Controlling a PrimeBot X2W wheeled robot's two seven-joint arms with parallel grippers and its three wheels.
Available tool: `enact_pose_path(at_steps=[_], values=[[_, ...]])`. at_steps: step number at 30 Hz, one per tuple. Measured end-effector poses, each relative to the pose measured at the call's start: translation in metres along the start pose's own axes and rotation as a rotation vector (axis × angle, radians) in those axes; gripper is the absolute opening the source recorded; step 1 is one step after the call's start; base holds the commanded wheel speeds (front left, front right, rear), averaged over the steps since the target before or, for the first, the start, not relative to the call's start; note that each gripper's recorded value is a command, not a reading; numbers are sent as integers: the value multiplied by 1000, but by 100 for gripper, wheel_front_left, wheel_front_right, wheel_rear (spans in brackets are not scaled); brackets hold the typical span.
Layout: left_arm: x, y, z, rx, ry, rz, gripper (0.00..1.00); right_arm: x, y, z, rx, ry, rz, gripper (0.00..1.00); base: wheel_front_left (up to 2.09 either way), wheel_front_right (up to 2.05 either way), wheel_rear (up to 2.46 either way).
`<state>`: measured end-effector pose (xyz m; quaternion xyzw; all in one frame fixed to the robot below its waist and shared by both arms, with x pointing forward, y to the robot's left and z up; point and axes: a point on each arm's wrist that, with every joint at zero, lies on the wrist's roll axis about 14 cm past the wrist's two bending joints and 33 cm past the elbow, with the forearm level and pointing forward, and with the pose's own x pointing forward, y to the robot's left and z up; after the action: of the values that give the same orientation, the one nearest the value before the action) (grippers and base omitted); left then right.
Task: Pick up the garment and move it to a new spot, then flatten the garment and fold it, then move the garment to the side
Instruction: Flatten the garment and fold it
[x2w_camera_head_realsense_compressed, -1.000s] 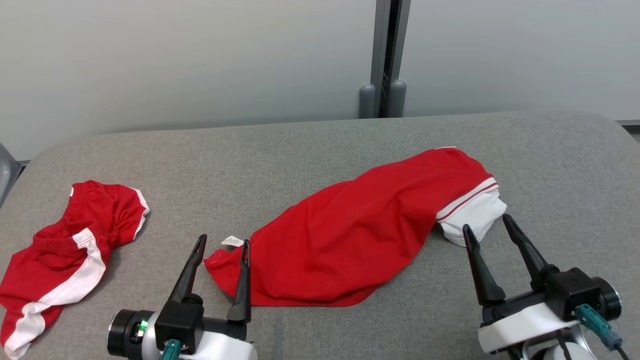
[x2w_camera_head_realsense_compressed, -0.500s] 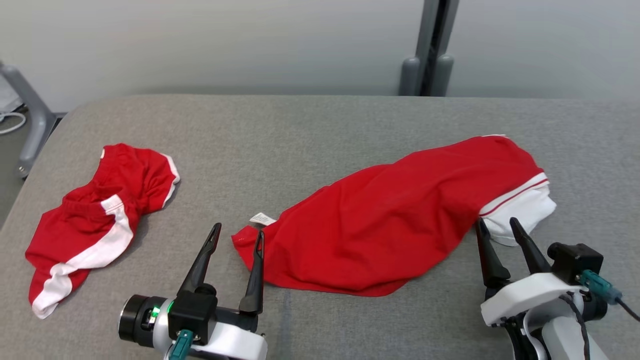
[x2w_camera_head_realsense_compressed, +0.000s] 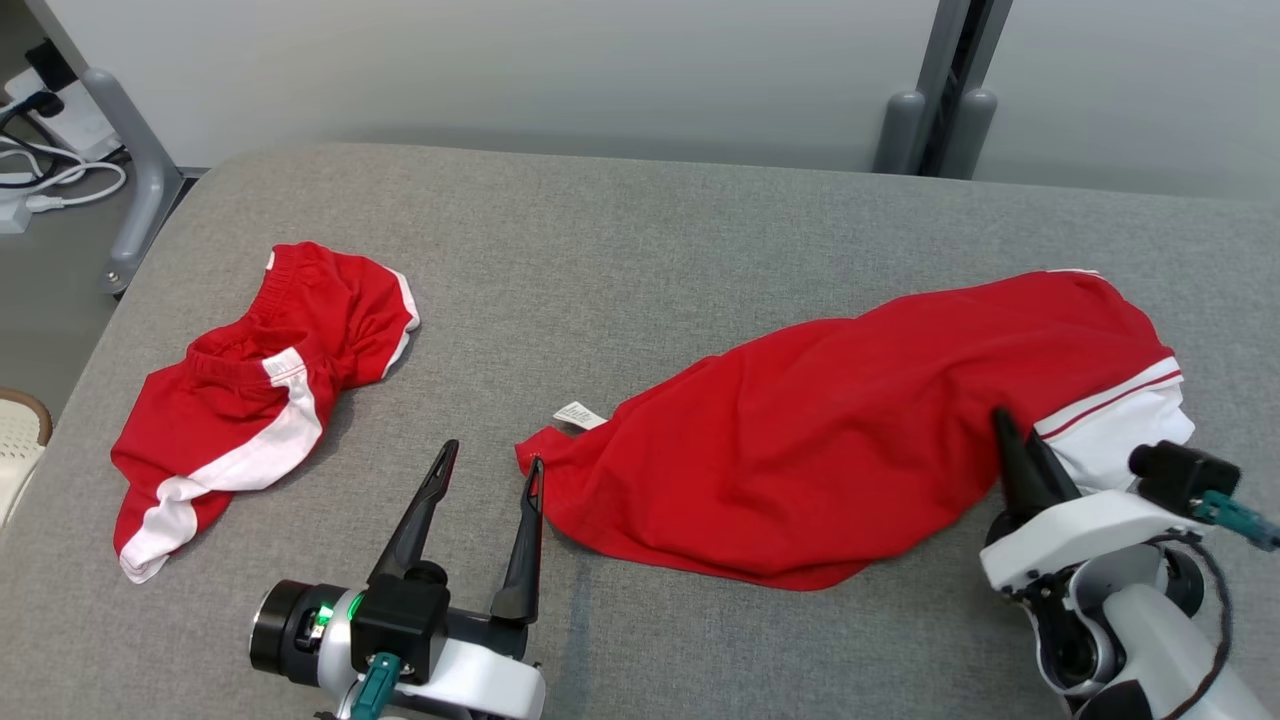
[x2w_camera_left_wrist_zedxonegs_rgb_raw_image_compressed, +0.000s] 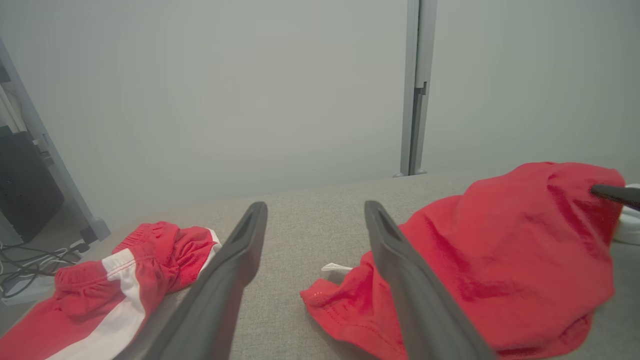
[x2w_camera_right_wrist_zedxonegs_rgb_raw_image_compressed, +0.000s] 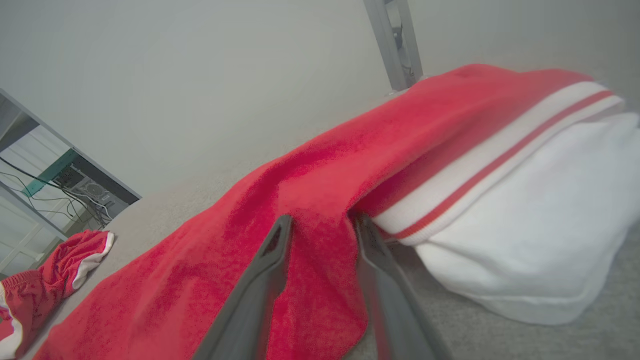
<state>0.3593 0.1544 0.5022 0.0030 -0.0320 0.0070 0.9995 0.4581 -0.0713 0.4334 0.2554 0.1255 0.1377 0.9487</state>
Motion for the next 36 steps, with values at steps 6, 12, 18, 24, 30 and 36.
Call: enact_pose_path(at_steps=[6, 12, 18, 24, 30, 36], values=[[2, -5, 3, -6, -11, -13, 100, -4, -27, 61, 147, -207, -95, 0, 0, 0, 0], [2, -13, 9, -16, -30, -36, 100, -26, -63, 117, 170, -382, -184, 0, 0, 0, 0], [0, -22, 15, -33, -47, -60, 100, -46, -81, 226, -6, -596, -203, 0, 0, 0, 0], [-7, -16, 18, -52, -51, -32, 100, -41, -6, 319, -270, -736, -24, 0, 0, 0, 0], [-13, -6, 16, -112, -39, 15, 100, -6, 121, 268, -476, -562, 323, 0, 0, 0, 0], [-10, 5, 33, -164, -88, 60, 100, 15, 148, 92, -448, -24, 478, 0, 0, 0, 0]])
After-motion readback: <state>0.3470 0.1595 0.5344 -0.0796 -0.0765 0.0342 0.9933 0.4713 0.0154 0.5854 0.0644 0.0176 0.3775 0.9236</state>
